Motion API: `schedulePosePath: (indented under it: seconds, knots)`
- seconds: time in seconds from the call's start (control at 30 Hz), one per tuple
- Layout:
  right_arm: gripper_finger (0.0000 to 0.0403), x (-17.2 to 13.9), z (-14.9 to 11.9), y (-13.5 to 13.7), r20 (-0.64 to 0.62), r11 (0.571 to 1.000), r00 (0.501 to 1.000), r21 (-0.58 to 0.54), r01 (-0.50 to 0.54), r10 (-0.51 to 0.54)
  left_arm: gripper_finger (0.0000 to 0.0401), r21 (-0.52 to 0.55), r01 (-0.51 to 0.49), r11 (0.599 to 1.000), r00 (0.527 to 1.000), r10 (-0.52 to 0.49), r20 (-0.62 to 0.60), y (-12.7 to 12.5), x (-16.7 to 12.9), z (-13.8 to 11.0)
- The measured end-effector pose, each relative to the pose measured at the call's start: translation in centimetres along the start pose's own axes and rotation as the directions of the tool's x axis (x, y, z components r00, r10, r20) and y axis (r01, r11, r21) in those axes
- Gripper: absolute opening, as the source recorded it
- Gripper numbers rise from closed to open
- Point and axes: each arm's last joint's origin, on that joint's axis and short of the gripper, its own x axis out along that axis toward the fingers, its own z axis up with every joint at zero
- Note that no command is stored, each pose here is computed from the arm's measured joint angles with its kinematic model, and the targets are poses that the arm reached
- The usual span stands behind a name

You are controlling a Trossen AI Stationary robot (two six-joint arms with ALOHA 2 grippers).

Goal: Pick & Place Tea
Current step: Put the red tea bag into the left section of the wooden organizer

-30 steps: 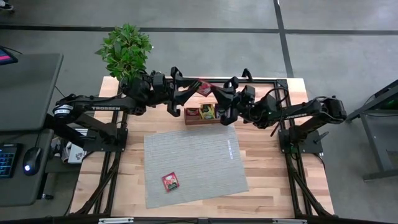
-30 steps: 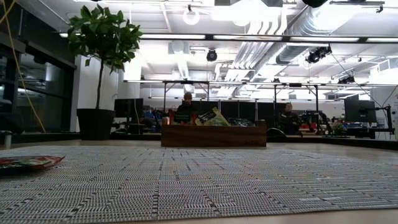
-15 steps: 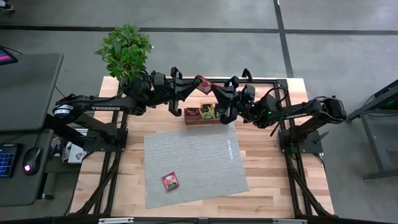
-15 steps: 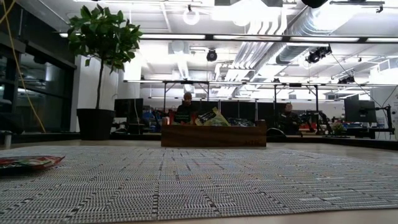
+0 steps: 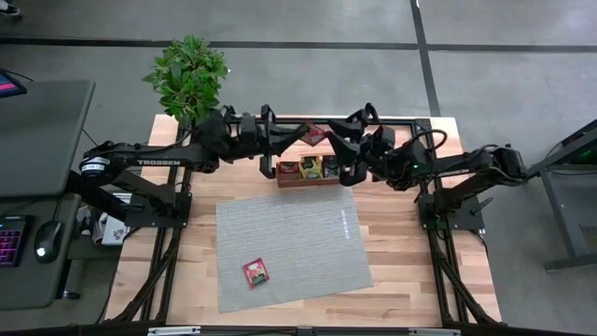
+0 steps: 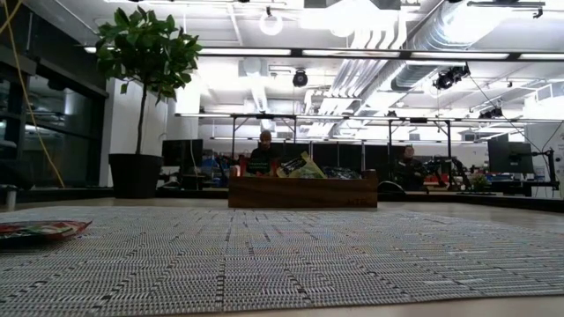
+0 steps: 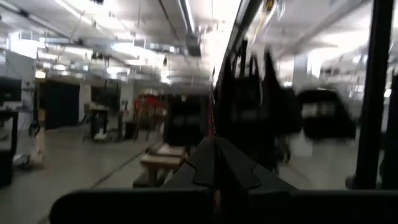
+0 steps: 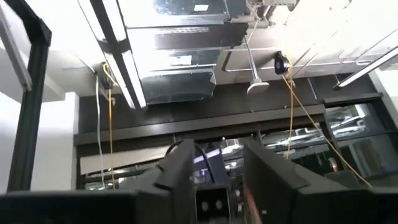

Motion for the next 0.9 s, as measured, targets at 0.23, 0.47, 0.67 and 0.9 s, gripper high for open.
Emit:
schedulePosePath:
  seconds: [0.23,0.47,0.67,0.9]
  knots:
    - [0.0216,-0.4,2.8,0.1,-0.082,0.999,0.996,-0.038,0.036,-0.039,0.0000,0.056,0.043,0.997,0.969,-0.028,-0.245,1.0,-0.6,-2.0]
    - [0.0236,-1.3,4.8,0.6,-0.171,0.995,0.981,-0.061,0.082,-0.092,0.0000,0.124,0.060,0.990,0.843,0.017,-0.538,3.0,-2.1,-4.6]
    - [0.0235,-1.7,5.2,1.1,-0.191,0.989,0.973,-0.102,0.111,-0.129,0.0000,0.212,0.058,0.976,0.640,0.126,-0.758,4.2,-3.6,-7.7]
    - [0.0237,-1.7,4.8,1.1,-0.221,0.987,0.965,-0.110,0.118,-0.140,0.0000,0.219,0.056,0.974,0.521,0.158,-0.838,5.0,-3.6,-11.0]
